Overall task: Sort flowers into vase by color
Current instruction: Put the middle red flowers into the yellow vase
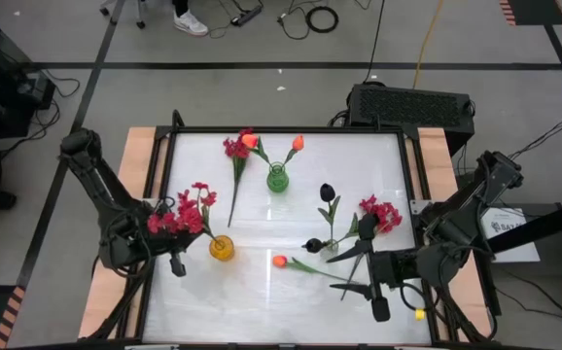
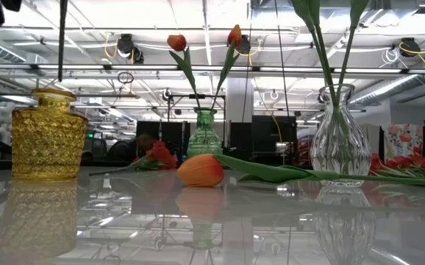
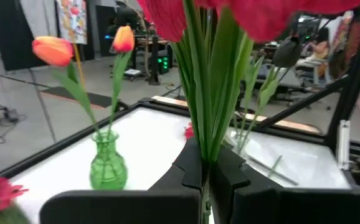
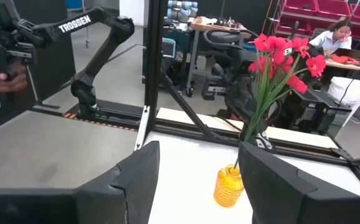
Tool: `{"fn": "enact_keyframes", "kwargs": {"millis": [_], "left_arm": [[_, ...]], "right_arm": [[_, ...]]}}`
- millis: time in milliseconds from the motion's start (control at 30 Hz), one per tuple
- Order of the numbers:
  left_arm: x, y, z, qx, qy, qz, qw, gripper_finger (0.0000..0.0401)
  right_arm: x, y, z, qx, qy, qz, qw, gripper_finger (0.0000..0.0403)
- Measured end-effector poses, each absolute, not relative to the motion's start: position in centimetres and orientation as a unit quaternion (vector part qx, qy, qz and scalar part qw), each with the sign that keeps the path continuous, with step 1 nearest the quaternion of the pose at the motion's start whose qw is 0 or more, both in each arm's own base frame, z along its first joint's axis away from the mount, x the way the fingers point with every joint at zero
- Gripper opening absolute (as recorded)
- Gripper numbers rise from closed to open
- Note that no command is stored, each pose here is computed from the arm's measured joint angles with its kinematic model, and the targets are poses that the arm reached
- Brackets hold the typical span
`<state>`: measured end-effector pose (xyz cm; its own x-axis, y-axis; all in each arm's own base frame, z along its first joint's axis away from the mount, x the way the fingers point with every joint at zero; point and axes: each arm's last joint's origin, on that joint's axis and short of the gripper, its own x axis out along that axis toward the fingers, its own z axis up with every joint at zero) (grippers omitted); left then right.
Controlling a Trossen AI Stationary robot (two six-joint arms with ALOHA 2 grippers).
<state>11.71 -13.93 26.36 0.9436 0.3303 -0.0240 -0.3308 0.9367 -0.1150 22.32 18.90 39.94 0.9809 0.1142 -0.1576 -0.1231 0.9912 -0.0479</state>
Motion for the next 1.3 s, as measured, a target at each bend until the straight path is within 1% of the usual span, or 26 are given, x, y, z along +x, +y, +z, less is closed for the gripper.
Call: {"fn": "enact_keyframes", "kwargs": {"millis": [267,533,733,1033,1133,1300], "left_arm": [[10.5,-14.3,24.5,-0.066,-0.002,0.187,0.980,0.0005],[10.4,-14.2,21.6,-0.061,0.000,0.200,0.978,0.0007],[10.7,-14.6,20.6,-0.045,0.000,0.211,0.976,0.0023],[11.1,-15.4,19.3,-0.023,0.006,0.212,0.977,0.0029],[11.2,-15.6,19.0,-0.015,0.008,0.213,0.977,0.0043],[11.2,-15.6,19.0,-0.022,0.005,0.216,0.976,0.0098]], "right_arm": [[23.1,19.6,39.3,-0.023,0.081,0.059,0.995,0.0210],[23.2,19.8,39.3,-0.013,0.072,0.060,0.996,0.0210],[23.2,19.8,39.3,-0.012,0.072,0.060,0.996,0.0210],[23.3,19.8,39.3,-0.013,0.072,0.059,0.996,0.0210],[23.2,19.8,39.3,-0.014,0.072,0.059,0.996,0.0210],[23.4,19.9,39.1,-0.020,0.075,0.059,0.995,0.0210]]}}
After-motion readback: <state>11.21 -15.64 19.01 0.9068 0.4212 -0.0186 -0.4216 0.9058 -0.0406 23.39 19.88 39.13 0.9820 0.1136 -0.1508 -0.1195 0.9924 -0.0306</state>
